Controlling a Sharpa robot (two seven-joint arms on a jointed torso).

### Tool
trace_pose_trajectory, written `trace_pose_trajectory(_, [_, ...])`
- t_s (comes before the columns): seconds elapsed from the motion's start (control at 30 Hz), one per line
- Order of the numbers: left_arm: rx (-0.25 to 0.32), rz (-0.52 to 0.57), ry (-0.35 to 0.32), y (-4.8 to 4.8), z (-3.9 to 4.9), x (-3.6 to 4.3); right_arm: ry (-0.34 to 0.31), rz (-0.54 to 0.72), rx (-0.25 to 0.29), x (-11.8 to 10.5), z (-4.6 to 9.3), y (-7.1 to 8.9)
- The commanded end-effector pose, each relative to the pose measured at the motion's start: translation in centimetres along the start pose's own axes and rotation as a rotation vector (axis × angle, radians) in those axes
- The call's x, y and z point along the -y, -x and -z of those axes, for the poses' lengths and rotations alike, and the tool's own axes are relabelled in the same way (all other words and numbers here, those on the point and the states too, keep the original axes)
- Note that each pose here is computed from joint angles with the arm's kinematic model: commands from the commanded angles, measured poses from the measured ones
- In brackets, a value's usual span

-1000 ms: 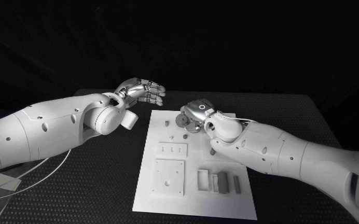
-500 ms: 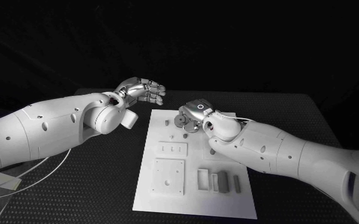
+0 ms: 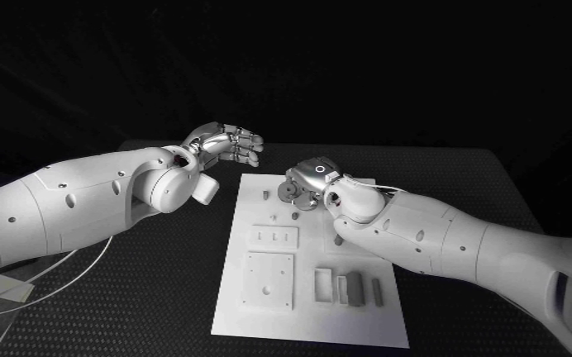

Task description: Assemble the parts on the task board

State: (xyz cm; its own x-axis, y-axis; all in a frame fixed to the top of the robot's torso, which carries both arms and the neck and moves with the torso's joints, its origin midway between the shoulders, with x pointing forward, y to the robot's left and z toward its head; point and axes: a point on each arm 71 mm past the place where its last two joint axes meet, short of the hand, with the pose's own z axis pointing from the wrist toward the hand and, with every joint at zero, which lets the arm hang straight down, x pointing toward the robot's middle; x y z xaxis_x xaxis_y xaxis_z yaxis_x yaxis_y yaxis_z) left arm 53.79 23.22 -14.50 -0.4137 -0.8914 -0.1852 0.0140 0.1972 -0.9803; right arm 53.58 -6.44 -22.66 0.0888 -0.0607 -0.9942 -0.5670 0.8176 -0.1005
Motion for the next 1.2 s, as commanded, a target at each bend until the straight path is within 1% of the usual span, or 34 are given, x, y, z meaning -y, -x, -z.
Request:
trace_pose_trajectory(0.03, [-0.012, 0.001, -0.01, -0.15, -0.01, 0.18, -0.013, 0.032, -0.088, 0.21, 0.59, -1.43])
trace_pose_trajectory(0.3, [-0.012, 0.001, -0.01, -0.12, 0.0, 0.18, -0.019, 0.042, -0.084, 0.28, 0.79, -1.48])
trace_pose_trajectory(0.73, [-0.007, 0.0, -0.012, -0.01, 0.06, 0.17, -0.029, 0.074, -0.049, 0.15, 1.1, -1.32])
trace_pose_trajectory(0.93, [-0.002, -0.001, -0.012, 0.08, 0.1, 0.16, -0.012, 0.096, -0.04, -0.35, 1.38, -1.46])
trace_pose_trajectory(1.07, [-0.007, 0.0, -0.012, -0.05, 0.06, 0.18, -0.014, 0.091, -0.004, -0.63, 1.41, -1.21])
trace_pose_trajectory(1.2, [-0.006, -0.001, -0.012, 0.01, 0.06, 0.17, -0.015, 0.087, 0.009, -0.69, 1.42, -1.13])
